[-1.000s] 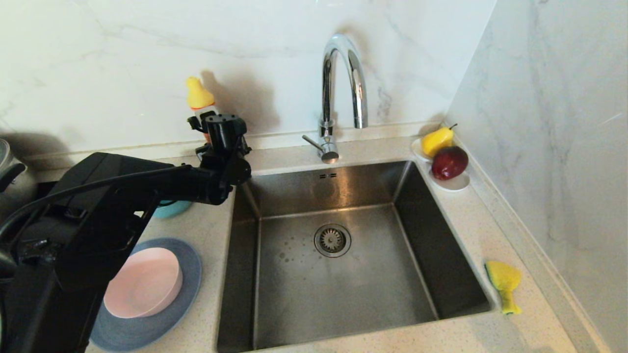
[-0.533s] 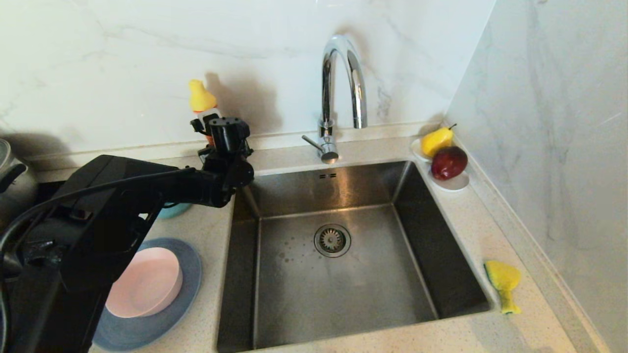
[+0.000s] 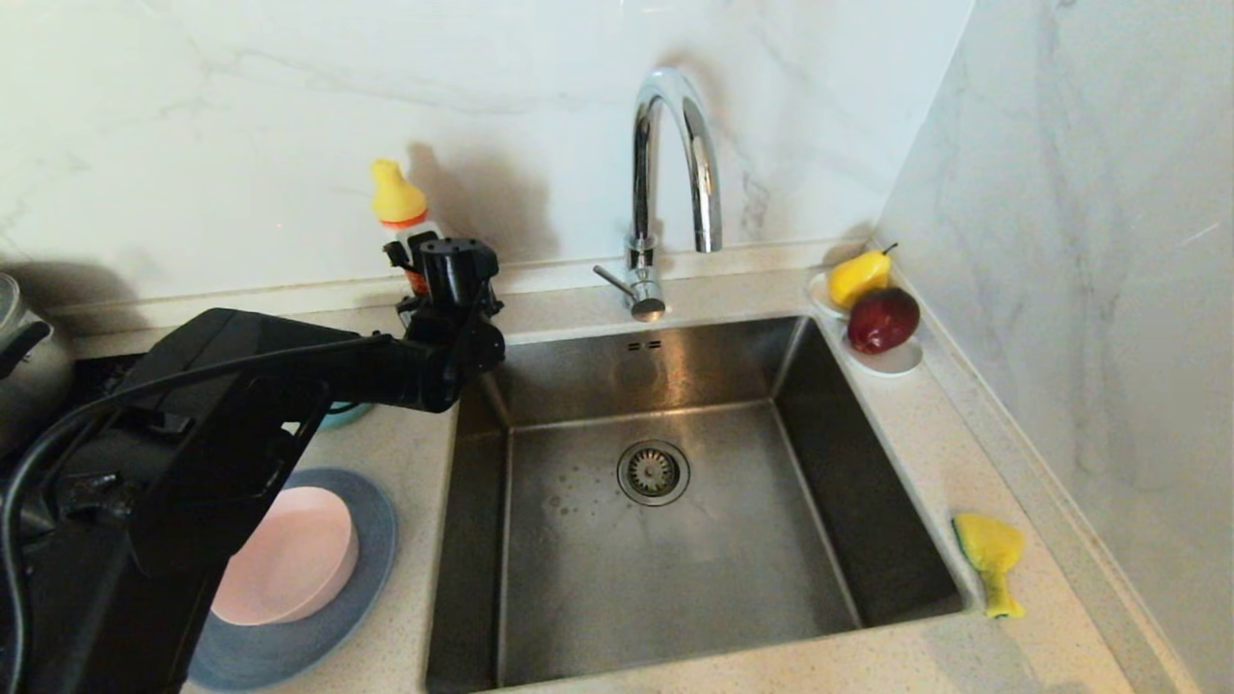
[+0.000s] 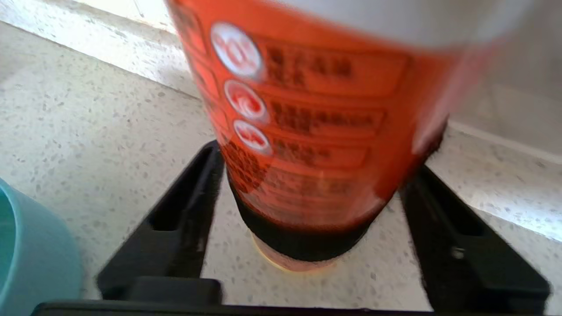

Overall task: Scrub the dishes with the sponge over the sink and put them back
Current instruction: Place the dish soap on the table

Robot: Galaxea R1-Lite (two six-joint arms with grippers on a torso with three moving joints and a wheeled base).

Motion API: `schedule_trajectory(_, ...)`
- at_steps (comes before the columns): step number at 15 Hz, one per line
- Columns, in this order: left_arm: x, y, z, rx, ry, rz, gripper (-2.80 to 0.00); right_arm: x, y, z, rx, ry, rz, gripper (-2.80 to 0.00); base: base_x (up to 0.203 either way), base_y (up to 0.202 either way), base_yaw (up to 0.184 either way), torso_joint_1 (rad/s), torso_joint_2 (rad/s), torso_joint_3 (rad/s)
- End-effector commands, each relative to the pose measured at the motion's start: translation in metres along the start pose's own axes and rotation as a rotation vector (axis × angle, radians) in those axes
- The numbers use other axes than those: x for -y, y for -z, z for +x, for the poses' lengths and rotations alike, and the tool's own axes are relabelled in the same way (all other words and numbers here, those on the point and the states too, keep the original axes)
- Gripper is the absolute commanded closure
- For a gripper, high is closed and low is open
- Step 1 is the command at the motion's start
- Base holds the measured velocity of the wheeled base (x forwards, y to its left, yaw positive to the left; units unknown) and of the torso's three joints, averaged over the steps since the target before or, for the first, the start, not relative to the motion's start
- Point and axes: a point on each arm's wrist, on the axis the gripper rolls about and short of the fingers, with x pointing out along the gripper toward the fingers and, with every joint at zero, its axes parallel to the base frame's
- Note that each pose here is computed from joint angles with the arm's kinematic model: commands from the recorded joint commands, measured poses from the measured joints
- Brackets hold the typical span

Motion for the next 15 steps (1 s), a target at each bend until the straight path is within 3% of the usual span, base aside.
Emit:
schedule_trajectory(1,-0.001,-0.008,-0.002,0.013,-0.003,-0.014,-2.80,0.000,0.000,0.000,0.001,0.000,-0.001,0.00,0.000,0.000,0.000,0.000,0.00,0.000)
schedule_trajectory(7,-0.001,-0.036,-0.013,0.039,0.010,-0.042,-2.80,0.000,0.000,0.000,0.002,-0.001,0.000,0.00,0.000,0.000,0.000,0.000,0.00,0.000)
schedule_trajectory(15,-0.010,-0.096,-0.045,0.093,0.045,-0.099,-2.80,0.000,0.000,0.000,0.001,-0.001,0.000,0.00,0.000,0.000,0.000,0.000,0.00,0.000)
